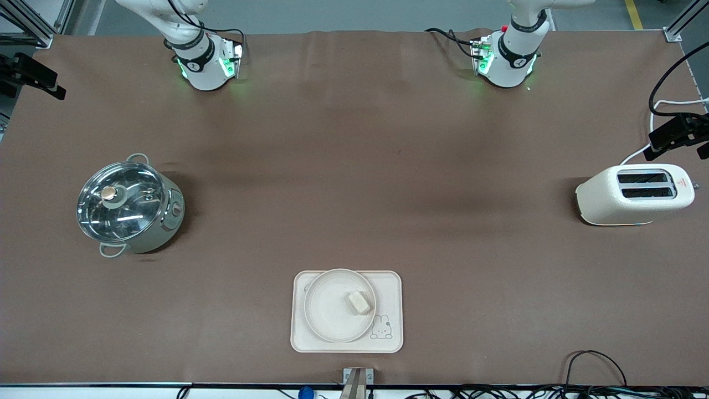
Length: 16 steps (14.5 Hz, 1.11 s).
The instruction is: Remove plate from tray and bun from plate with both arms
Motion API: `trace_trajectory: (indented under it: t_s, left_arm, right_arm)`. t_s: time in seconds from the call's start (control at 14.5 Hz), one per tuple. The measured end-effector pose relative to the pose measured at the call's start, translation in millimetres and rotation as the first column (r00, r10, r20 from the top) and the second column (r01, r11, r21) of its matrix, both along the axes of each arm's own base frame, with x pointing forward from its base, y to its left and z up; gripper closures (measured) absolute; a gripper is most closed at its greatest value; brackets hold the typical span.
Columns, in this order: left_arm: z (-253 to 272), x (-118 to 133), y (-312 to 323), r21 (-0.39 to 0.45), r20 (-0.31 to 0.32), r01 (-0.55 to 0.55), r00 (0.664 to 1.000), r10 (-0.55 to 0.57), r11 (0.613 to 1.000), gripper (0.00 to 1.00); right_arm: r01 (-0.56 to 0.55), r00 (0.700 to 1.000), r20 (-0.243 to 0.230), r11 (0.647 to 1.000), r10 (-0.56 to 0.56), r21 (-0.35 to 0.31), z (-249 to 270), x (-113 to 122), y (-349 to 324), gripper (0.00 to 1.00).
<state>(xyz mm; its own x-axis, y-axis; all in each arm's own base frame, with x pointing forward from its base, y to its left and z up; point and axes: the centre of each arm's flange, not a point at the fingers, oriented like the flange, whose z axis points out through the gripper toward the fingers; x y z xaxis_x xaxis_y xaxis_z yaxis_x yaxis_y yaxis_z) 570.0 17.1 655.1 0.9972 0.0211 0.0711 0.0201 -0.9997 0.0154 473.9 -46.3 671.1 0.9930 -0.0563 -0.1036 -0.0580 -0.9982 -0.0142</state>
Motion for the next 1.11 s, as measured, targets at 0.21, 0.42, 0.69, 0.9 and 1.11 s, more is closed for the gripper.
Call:
trace_trajectory:
  t_s: [0.21, 0.42, 0.69, 0.9, 1.11]
  left_arm:
    - [-0.3, 0.0, -0.6, -0.001, -0.001, 0.001, 1.0, -0.001, 1.0, 0.0]
    - [-4.9, 1.9, 0.3, 0.0, -0.011, 0.0, 1.0, 0.0, 1.0, 0.0]
    - [-25.1, 9.6, -1.8, 0.001, -0.059, 0.004, 0.998, -0.004, 1.0, 0.0]
    - [-26.7, 10.6, -1.5, 0.0, -0.061, 0.003, 0.998, -0.003, 1.0, 0.0]
    - [-26.1, 10.7, -2.1, 0.0, -0.06, 0.004, 0.998, -0.004, 1.0, 0.0]
  right_arm:
    - [0.016, 1.0, 0.018, 1.0, -0.016, -0.016, 6.8, 2.9, -9.0, 0.0]
    - [0.059, 0.997, 0.049, 0.998, -0.058, -0.021, 12.4, 4.2, -30.7, 0.0]
    - [0.079, 0.995, 0.061, 0.996, -0.081, 0.033, 0.3, 18.5, -39.6, 0.0]
    - [0.076, 0.995, 0.065, 0.995, -0.079, 0.058, -6.3, 27.9, -35.5, 0.0]
    - [0.041, 0.994, 0.101, 0.994, -0.052, 0.104, -14.1, 45.9, -14.0, 0.0]
